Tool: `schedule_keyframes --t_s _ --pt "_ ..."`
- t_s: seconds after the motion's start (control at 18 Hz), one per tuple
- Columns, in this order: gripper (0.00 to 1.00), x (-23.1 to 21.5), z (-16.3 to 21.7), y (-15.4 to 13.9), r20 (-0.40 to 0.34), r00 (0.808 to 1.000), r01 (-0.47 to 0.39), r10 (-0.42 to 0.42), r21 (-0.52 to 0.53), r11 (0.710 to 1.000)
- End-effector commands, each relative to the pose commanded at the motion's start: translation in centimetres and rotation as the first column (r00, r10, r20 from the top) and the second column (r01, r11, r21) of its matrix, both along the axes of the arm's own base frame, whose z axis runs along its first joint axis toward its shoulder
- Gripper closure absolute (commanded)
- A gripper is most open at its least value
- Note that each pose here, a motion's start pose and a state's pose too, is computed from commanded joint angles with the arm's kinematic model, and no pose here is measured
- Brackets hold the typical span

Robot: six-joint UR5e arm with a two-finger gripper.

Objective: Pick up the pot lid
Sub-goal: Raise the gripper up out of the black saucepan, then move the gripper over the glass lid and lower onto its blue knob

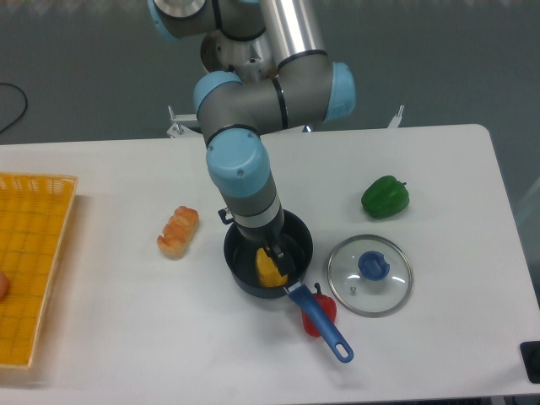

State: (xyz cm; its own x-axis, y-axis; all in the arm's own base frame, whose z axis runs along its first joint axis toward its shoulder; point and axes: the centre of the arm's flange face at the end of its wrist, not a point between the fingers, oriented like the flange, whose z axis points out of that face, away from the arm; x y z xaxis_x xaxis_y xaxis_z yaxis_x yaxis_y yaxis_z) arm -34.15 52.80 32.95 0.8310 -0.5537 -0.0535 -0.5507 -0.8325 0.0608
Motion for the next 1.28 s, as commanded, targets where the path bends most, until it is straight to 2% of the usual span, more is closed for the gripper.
schedule_keyframes --t_s 0.17,0.33,0.61,0.78,0.94,1.17,1.28 --pt "0.00 -0.2 0.5 -0.1 -0.001 1.000 -0.003 0.003 0.012 1.000" --pt "0.00 0.2 0.4 -0.1 0.034 0.999 -0.006 0.005 0.042 0.999" --pt "0.00 -1.2 0.2 -1.1 0.040 0.998 -0.051 0.049 0.057 0.997" --pt "0.00 -1.8 0.2 -1.4 0.085 0.993 -0.087 0.078 0.103 0.991" --pt "0.00 -2.2 1.2 -1.6 0.050 0.996 -0.085 0.079 0.123 0.989" --pt "0.00 -5.1 1.3 -3.3 0.013 0.993 -0.120 0.119 0.101 0.988" --pt "0.00 -7.0 0.9 -4.2 -0.016 0.996 -0.089 0.090 0.066 0.994"
